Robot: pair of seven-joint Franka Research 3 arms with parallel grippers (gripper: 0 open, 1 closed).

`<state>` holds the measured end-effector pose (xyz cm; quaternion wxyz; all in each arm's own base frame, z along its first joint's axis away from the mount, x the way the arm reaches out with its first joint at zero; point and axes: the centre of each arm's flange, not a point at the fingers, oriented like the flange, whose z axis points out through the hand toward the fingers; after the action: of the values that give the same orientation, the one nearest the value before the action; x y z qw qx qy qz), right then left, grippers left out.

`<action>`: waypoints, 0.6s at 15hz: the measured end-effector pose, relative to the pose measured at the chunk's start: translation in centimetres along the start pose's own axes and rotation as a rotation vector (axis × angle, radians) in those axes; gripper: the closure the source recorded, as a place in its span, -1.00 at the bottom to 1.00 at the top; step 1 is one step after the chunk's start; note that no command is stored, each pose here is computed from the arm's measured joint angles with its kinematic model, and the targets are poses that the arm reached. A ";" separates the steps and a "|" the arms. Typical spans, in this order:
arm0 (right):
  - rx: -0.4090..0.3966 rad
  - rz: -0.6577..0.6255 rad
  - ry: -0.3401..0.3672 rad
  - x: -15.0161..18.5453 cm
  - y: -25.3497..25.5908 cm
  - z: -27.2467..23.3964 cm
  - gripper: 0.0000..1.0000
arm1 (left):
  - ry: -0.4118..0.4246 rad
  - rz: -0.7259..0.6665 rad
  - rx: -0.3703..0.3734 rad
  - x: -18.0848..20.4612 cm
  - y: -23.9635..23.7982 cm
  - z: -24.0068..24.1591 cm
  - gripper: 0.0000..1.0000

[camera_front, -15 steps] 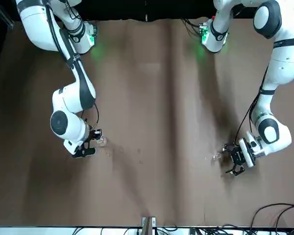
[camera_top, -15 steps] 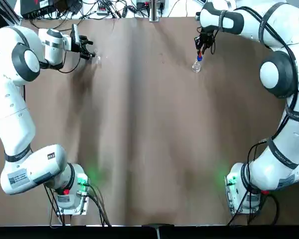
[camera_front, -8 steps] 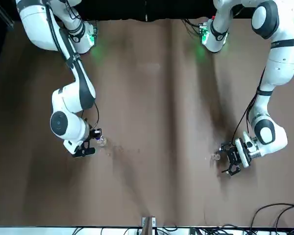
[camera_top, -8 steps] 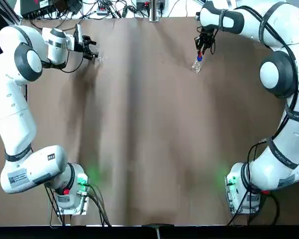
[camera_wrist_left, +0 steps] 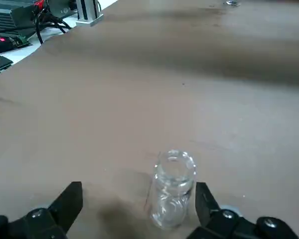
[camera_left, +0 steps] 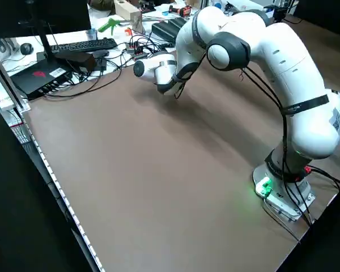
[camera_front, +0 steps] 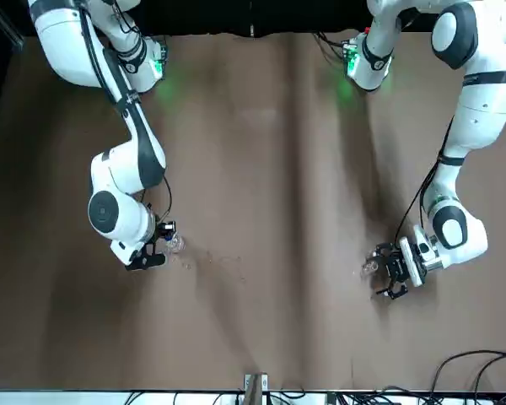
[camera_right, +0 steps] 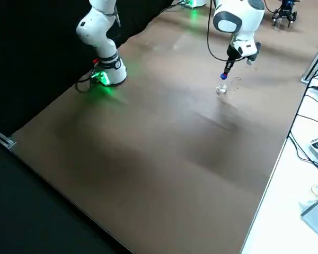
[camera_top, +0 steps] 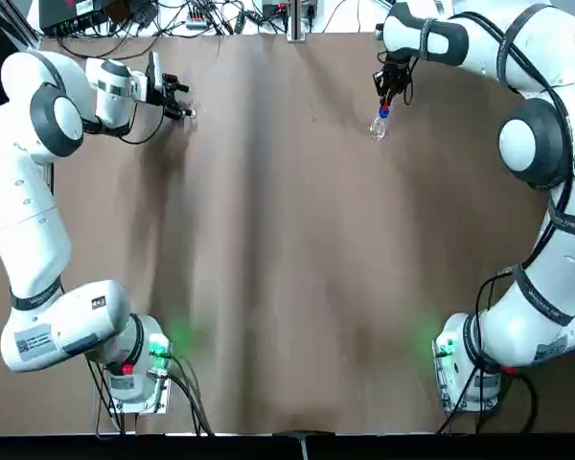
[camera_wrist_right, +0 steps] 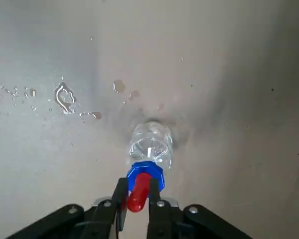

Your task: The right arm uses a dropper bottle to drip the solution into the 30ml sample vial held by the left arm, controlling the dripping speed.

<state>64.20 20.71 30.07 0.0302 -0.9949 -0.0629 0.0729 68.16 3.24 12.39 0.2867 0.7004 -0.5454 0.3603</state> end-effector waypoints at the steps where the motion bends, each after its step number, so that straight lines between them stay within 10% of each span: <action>1: 0.000 0.000 0.000 0.0 0.0 0.0 0.53 | 0.007 -0.009 0.001 0.0 0.2 0.2 -1.00; 9: -0.002 0.004 -0.007 -0.1 0.1 0.0 0.86 | 0.025 -0.011 -0.012 0.9 0.7 1.8 -0.75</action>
<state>64.17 20.61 30.11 0.0290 -0.9948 -0.0613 0.0764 67.93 1.11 12.06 0.2997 0.6971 -0.5399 0.3644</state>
